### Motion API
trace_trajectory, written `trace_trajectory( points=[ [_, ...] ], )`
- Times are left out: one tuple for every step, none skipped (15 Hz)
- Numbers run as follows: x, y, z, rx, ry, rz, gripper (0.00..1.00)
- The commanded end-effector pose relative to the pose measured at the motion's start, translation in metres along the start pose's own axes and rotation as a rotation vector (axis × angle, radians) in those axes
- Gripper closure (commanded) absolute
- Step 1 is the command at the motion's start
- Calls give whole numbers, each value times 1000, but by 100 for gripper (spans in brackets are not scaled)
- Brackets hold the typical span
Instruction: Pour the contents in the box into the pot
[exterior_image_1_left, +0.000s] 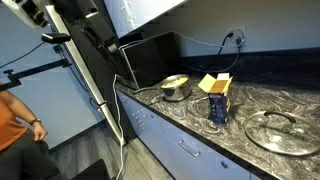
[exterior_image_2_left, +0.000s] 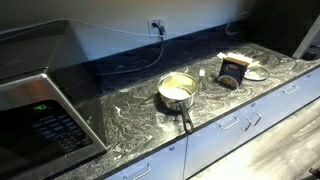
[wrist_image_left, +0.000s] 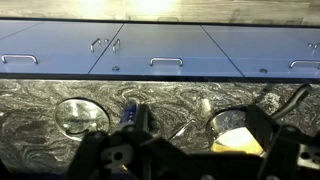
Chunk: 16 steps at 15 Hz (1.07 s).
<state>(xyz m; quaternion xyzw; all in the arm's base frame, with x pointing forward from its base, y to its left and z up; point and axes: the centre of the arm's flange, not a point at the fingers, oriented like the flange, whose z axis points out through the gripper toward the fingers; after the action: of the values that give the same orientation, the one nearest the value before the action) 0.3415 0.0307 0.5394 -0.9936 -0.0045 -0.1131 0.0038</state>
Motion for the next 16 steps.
trace_trajectory(
  points=[
    [0, 0, 0, 0, 0, 0, 0],
    [0, 0, 0, 0, 0, 0, 0],
    [0, 0, 0, 0, 0, 0, 0],
    [0, 0, 0, 0, 0, 0, 0],
    [0, 0, 0, 0, 0, 0, 0],
    [0, 0, 0, 0, 0, 0, 0],
    [0, 0, 0, 0, 0, 0, 0],
    [0, 0, 0, 0, 0, 0, 0],
    [0, 0, 0, 0, 0, 0, 0],
    [0, 0, 0, 0, 0, 0, 0],
    [0, 0, 0, 0, 0, 0, 0],
    [0, 0, 0, 0, 0, 0, 0],
    [0, 0, 0, 0, 0, 0, 0],
    [0, 0, 0, 0, 0, 0, 0],
    [0, 0, 0, 0, 0, 0, 0],
    [7, 3, 1, 14, 0, 56, 0]
  ],
)
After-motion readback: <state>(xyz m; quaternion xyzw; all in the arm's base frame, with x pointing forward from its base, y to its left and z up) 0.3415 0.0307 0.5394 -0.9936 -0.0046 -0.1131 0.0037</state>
